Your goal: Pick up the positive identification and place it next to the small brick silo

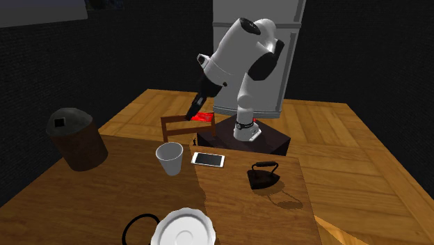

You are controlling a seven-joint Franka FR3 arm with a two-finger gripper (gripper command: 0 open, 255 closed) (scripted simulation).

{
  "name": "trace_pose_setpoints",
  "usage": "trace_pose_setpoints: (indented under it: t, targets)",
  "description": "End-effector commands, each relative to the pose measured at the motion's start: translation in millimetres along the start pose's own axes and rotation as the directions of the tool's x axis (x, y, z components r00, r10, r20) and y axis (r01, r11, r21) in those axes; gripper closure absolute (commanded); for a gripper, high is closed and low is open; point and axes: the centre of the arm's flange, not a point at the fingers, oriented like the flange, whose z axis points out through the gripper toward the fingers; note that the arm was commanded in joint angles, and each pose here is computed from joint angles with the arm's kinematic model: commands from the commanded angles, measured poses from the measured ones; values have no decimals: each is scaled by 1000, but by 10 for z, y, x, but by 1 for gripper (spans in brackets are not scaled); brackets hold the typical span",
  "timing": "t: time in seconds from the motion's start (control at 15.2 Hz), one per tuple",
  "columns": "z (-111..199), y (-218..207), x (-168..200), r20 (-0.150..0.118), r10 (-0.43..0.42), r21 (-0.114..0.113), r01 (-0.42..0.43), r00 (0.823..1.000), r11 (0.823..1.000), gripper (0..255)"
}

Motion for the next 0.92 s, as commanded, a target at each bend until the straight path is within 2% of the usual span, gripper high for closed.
trace_pose_setpoints:
  t: [0.0,0.46,0.86]
  targets:
    - [-92,5,64,0,0,0,0,1000,1000,255]
    - [-358,7,239,0,0,0,0,1000,1000,255]
    - [59,217,879,0,0,0,0,1000,1000,255]
